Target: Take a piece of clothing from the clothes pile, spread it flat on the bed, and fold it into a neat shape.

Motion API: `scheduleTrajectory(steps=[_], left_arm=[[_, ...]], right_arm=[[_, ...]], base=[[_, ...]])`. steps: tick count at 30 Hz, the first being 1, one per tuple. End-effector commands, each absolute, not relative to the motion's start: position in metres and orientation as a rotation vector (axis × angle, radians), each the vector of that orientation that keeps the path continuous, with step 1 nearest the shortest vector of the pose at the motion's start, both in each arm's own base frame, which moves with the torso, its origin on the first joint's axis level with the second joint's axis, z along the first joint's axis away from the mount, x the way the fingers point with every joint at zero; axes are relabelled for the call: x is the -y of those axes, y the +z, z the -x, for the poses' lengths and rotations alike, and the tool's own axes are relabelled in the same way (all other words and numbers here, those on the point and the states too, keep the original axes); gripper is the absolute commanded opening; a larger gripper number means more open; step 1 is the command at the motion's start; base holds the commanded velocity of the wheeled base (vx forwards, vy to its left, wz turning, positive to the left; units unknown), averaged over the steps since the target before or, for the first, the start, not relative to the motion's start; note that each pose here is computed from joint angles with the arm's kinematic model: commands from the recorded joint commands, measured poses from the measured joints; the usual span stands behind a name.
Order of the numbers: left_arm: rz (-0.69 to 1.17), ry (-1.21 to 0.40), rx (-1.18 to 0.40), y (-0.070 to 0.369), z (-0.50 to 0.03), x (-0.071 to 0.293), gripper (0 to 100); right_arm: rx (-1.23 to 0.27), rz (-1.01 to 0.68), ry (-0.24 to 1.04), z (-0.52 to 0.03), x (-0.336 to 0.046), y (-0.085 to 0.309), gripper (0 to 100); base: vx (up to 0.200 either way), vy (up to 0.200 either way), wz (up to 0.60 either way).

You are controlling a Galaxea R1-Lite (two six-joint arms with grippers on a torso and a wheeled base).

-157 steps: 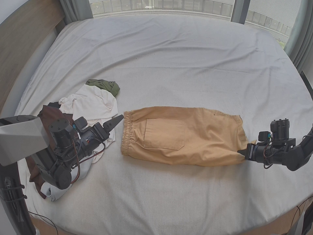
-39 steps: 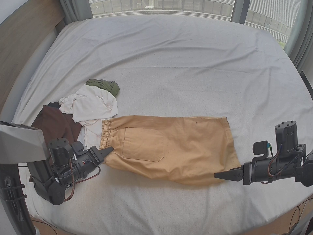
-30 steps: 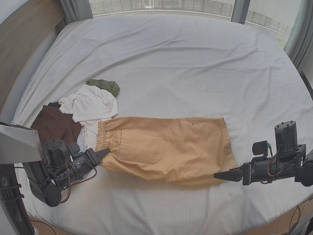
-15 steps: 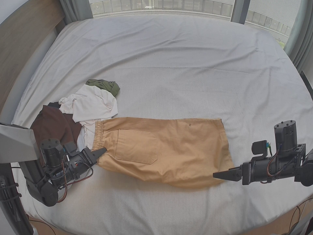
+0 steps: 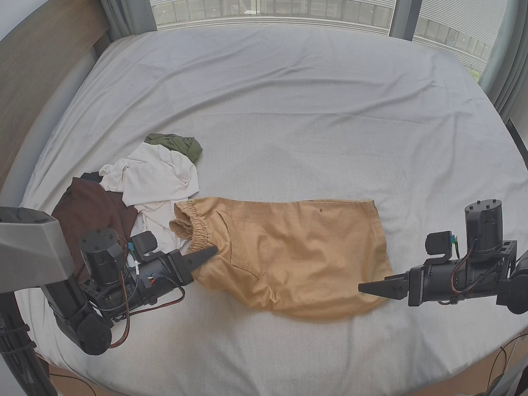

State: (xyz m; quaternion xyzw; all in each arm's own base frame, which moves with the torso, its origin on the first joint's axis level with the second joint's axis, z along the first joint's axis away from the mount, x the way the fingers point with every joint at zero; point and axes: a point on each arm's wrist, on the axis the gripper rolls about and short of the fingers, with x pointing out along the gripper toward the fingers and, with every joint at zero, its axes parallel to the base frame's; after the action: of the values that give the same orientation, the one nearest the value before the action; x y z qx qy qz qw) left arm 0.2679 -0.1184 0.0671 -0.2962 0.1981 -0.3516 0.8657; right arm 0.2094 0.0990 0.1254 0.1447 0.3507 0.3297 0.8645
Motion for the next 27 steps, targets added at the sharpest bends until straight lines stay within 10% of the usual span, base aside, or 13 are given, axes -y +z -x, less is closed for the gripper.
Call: scheduleTrajectory(steps=[1, 27], left_arm=[[0.591, -0.796, -0.434, 0.061, -0.269, 0.135, 0], [0.594, -0.980, -0.311, 0.065, -0.294, 0.231, 0]], right_arm=[[-0.728, -0.304, 0.694, -0.210, -0.100, 0.127, 100], [-0.610, -0.332, 0.714, -0.214, -0.100, 0.146, 100]], base=[[0.000, 0.000, 0.00], [0.000, 0.000, 0.00]])
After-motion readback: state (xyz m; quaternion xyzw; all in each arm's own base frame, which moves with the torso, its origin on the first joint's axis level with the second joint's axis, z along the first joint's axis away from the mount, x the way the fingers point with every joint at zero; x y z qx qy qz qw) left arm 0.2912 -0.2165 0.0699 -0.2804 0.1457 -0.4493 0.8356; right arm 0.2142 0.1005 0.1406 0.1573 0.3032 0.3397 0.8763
